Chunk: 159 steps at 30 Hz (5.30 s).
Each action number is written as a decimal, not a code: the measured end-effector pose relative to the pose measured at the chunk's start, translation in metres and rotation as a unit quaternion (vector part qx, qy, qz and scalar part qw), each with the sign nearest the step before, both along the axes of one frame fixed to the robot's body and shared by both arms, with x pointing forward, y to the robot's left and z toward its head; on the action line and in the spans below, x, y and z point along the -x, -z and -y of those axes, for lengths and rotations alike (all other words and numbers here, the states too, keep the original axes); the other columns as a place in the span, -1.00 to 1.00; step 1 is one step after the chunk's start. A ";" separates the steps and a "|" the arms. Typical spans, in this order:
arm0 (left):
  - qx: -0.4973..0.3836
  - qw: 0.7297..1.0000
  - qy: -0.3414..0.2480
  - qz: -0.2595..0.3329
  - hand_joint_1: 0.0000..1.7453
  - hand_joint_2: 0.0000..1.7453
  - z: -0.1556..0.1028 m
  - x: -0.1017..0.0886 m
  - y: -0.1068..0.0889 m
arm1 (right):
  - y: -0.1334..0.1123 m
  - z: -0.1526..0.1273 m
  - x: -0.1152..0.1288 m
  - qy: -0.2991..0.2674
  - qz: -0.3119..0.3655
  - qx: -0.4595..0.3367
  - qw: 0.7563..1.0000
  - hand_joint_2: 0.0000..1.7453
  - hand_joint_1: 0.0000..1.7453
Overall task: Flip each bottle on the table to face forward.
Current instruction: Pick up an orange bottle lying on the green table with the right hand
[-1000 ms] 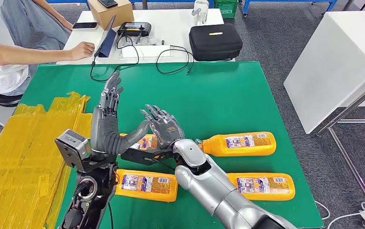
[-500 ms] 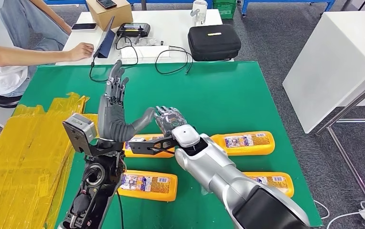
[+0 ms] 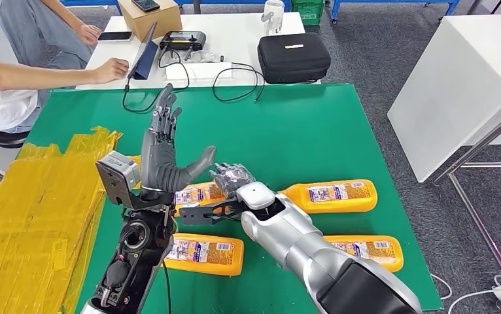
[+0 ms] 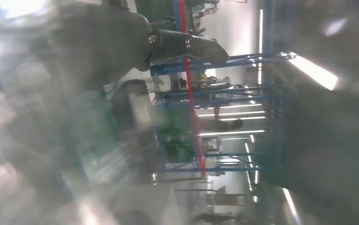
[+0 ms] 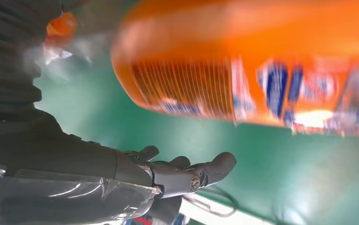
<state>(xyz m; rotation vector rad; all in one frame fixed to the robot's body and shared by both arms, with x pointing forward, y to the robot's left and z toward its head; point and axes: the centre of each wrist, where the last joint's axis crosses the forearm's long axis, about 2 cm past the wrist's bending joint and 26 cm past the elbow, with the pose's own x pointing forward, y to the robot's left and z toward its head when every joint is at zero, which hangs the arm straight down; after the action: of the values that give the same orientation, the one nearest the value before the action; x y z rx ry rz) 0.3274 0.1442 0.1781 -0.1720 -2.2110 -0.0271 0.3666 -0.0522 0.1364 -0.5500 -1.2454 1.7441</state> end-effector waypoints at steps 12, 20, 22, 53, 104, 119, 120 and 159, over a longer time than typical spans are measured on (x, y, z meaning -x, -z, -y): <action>-0.006 1.000 -0.019 -0.008 -1.00 1.00 -0.002 0.002 0.007 | -0.021 -0.018 0.001 -0.001 0.055 -0.136 0.989 1.00 -1.00; -0.010 1.000 -0.013 -0.017 -1.00 1.00 -0.001 0.002 0.012 | -0.015 -0.016 0.003 -0.006 0.028 -0.133 0.991 1.00 -1.00; -0.011 1.000 -0.012 -0.018 -1.00 1.00 -0.001 0.002 0.013 | -0.014 -0.015 0.003 -0.005 0.026 -0.132 0.991 1.00 -1.00; -0.007 1.000 -0.004 -0.020 -1.00 1.00 0.003 -0.007 0.013 | 0.024 0.009 0.012 0.028 -0.117 -0.067 0.990 1.00 -1.00; 0.011 0.999 -0.043 -0.016 -1.00 1.00 -0.006 0.009 0.017 | 0.022 0.080 -0.015 0.298 0.138 -0.426 0.843 1.00 1.00; 0.005 0.999 -0.029 -0.032 -1.00 1.00 -0.008 0.009 0.018 | 0.009 0.095 -0.020 0.284 0.175 -0.586 0.738 1.00 1.00; 0.004 0.999 -0.019 -0.039 -1.00 1.00 -0.009 0.009 0.018 | 0.009 0.091 -0.016 0.270 0.170 -0.593 0.739 1.00 1.00; 0.036 0.987 0.121 -0.099 0.47 1.00 -0.035 -0.034 -0.001 | 0.004 0.007 0.041 0.071 0.145 -0.576 0.801 1.00 1.00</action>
<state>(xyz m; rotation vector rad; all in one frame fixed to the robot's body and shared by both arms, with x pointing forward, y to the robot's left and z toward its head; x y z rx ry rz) 0.3618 0.1794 0.1791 -0.4630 -1.9826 -0.0607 0.3261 -0.0587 0.1326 -0.1417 -2.1101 0.5178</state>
